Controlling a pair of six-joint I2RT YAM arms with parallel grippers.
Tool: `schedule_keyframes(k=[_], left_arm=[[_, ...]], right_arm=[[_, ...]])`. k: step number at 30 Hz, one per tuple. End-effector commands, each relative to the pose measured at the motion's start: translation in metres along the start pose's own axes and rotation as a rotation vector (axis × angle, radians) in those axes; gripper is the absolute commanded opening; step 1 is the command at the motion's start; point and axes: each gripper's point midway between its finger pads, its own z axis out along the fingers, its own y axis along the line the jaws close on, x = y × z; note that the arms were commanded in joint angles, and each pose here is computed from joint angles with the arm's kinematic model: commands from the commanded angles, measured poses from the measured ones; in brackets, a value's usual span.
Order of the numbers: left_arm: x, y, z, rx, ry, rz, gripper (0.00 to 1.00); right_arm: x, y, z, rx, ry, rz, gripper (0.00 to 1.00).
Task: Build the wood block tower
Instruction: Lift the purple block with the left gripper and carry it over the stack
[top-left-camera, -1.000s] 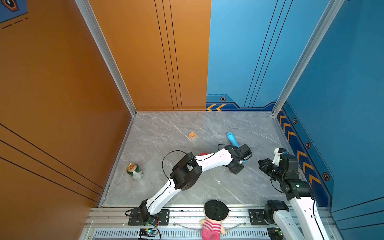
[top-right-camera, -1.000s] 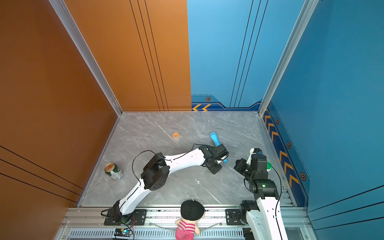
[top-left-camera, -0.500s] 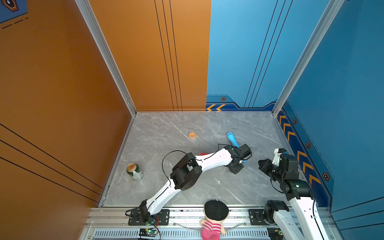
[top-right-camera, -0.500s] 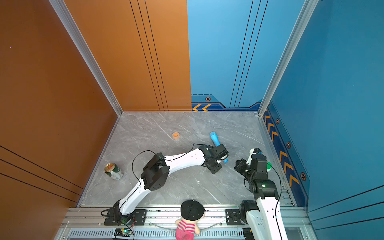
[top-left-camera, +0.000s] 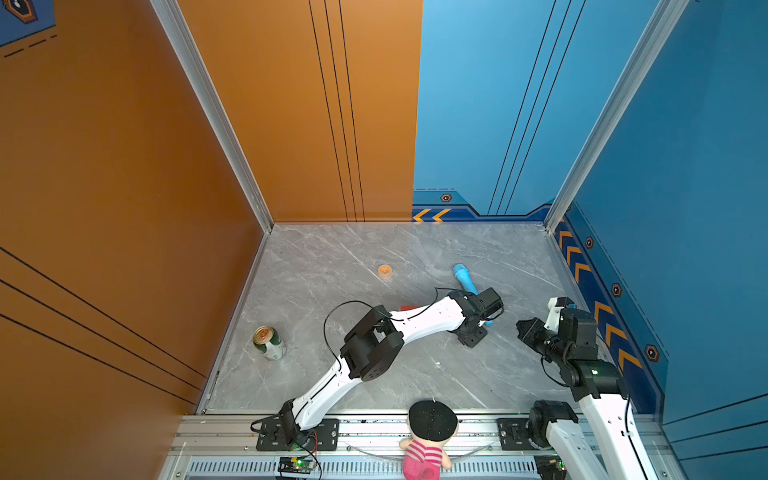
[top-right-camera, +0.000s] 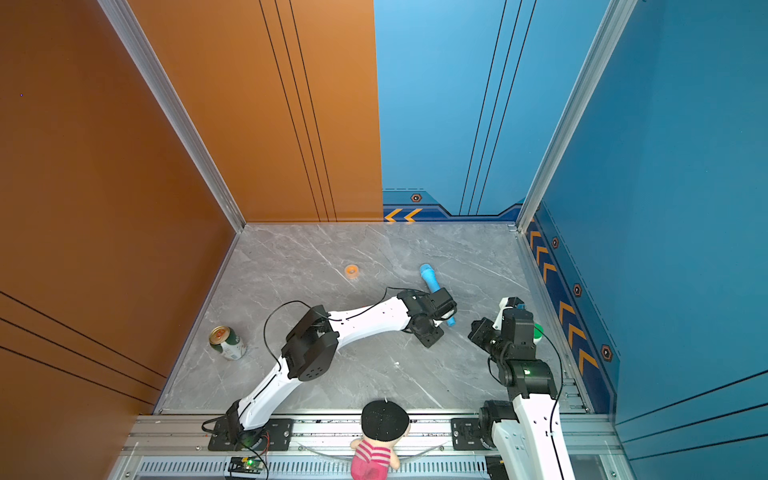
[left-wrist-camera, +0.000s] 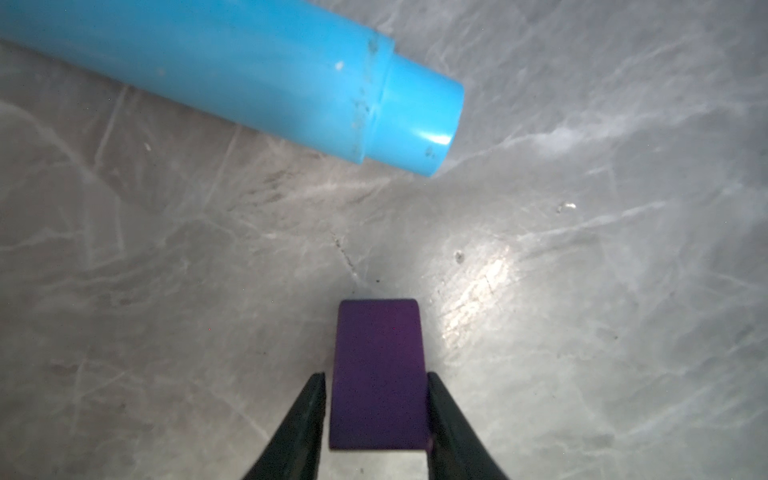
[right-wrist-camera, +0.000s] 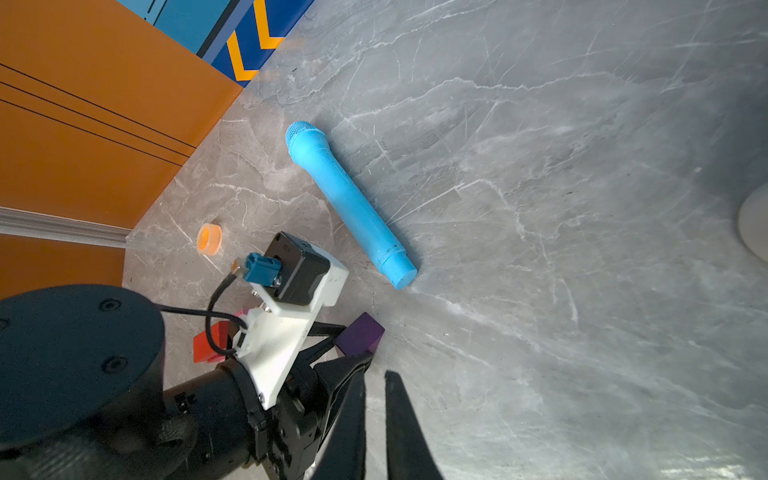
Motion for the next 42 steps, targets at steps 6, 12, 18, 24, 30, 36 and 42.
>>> schedule_keyframes(k=[6, 12, 18, 24, 30, 36, 42], left_arm=[[-0.013, 0.006, -0.029, -0.010, -0.046, -0.015, 0.29], [-0.017, 0.007, -0.042, -0.010, -0.070, -0.007, 0.19], [-0.026, 0.009, -0.090, -0.010, -0.131, 0.073, 0.11], [-0.025, 0.030, -0.155, -0.053, -0.209, 0.157, 0.10], [-0.001, 0.067, -0.198, -0.093, -0.240, 0.236, 0.11], [0.033, 0.096, -0.210, -0.122, -0.200, 0.330, 0.13], [0.052, 0.107, -0.203, -0.096, -0.161, 0.371, 0.13]], right_arm=[[0.005, -0.004, 0.000, 0.004, 0.019, -0.015, 0.13], [0.006, -0.003, 0.001, 0.001, 0.022, -0.016, 0.13], [0.006, -0.002, 0.000, -0.004, 0.026, -0.016, 0.13], [0.009, 0.004, 0.002, -0.041, 0.042, -0.002, 0.12], [0.007, 0.015, -0.002, -0.087, 0.040, -0.011, 0.12], [0.010, 0.021, 0.003, -0.107, 0.058, -0.017, 0.12], [0.010, 0.026, 0.011, -0.113, 0.071, -0.030, 0.12]])
